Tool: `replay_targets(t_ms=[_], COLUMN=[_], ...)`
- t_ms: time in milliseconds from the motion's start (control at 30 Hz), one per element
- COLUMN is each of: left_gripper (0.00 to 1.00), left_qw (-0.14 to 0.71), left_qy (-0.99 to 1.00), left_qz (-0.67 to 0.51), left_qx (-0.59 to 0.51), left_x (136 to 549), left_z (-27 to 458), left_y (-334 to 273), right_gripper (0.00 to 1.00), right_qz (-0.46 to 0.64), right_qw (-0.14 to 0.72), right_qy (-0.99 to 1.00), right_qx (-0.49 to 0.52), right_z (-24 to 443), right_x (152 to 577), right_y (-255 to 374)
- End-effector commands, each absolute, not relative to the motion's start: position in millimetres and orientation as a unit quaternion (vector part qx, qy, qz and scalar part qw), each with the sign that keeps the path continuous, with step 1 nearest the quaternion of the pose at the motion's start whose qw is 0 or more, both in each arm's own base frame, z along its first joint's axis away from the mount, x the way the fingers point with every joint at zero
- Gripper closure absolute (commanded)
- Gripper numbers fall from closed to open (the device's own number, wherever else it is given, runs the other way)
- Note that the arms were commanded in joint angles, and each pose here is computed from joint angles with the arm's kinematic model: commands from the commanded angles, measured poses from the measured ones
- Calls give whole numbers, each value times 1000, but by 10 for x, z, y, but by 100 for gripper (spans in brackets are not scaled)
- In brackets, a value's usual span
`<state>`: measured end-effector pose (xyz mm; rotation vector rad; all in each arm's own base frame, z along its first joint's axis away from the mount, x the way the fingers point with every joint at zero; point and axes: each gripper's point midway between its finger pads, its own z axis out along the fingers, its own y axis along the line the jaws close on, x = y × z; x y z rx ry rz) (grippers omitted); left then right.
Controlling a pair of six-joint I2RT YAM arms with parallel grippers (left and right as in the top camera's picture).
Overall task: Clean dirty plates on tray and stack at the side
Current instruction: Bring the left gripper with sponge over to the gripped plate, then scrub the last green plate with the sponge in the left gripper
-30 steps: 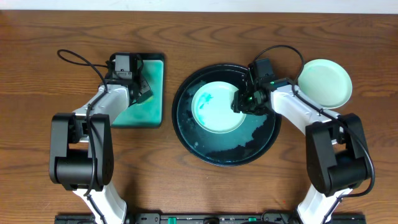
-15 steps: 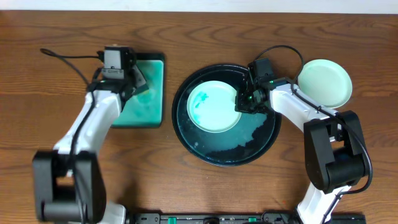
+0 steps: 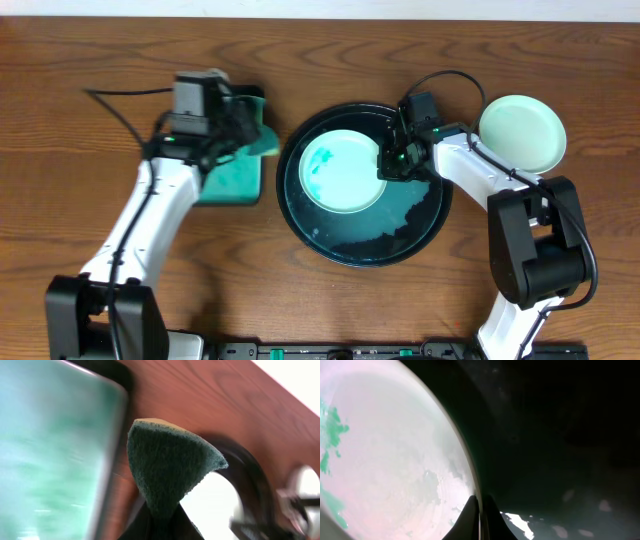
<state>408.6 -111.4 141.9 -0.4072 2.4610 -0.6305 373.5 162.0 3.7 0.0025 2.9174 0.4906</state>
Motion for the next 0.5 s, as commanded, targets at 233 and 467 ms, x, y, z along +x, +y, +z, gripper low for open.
replay_targets(t_ms=[233,467], left_gripper=[93,93], left_qw=[219,217], left_qy=[944,942], left_qz=[-242,-254], left_qx=[-53,-17], left_x=[3772,3781], left_z=[842,507], left_y=[-2295,-2684], right_gripper=[99,99], right_qz=[169,169], right_qw=[69,69], right_qy=[983,983], right_qx=[-32,-32], right_z=[-91,-91], right_x=[3651,3650], right_y=[1642,1643])
